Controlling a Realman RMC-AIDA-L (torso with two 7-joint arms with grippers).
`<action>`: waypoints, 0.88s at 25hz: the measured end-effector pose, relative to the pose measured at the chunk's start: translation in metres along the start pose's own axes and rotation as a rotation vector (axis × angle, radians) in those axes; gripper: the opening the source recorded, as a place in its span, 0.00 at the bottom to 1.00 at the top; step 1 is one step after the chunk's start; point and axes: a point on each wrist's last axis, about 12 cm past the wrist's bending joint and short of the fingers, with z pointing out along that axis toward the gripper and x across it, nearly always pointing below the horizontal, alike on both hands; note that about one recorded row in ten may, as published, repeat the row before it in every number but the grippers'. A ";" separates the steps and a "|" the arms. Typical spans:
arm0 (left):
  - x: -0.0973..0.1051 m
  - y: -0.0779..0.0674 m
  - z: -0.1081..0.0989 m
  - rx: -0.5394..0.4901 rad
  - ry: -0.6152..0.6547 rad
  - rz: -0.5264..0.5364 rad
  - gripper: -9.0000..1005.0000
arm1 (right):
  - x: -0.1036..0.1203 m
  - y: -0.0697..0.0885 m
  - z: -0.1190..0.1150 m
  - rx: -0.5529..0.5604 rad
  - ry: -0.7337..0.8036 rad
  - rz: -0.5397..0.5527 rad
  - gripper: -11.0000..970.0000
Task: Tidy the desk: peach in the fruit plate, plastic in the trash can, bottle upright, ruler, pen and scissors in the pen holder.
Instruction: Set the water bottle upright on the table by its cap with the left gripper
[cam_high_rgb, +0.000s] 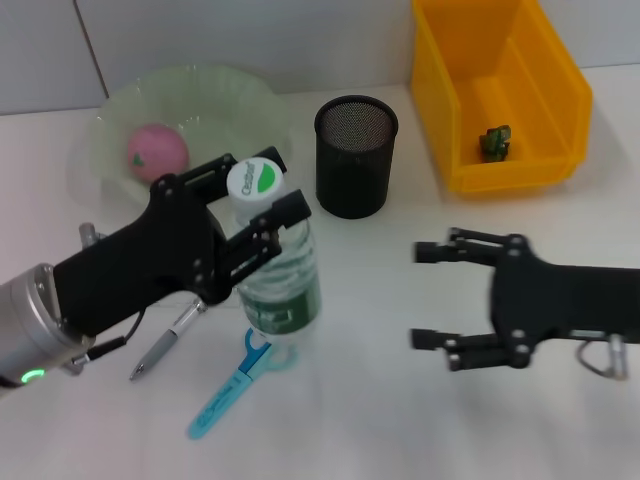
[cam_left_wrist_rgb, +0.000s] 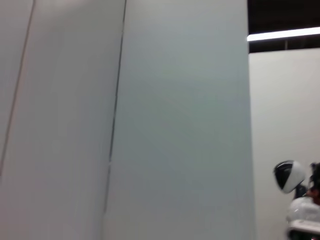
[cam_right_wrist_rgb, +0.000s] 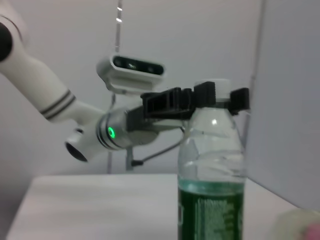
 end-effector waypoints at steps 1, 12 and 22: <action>0.000 0.003 0.000 -0.013 0.009 0.013 0.45 | 0.000 0.002 -0.007 0.018 0.004 0.002 0.86; -0.013 0.025 0.002 -0.117 -0.008 0.116 0.45 | 0.008 0.033 -0.076 0.238 -0.001 0.073 0.86; -0.018 0.050 0.000 -0.279 0.031 0.179 0.45 | 0.017 0.033 -0.081 0.284 0.061 0.102 0.86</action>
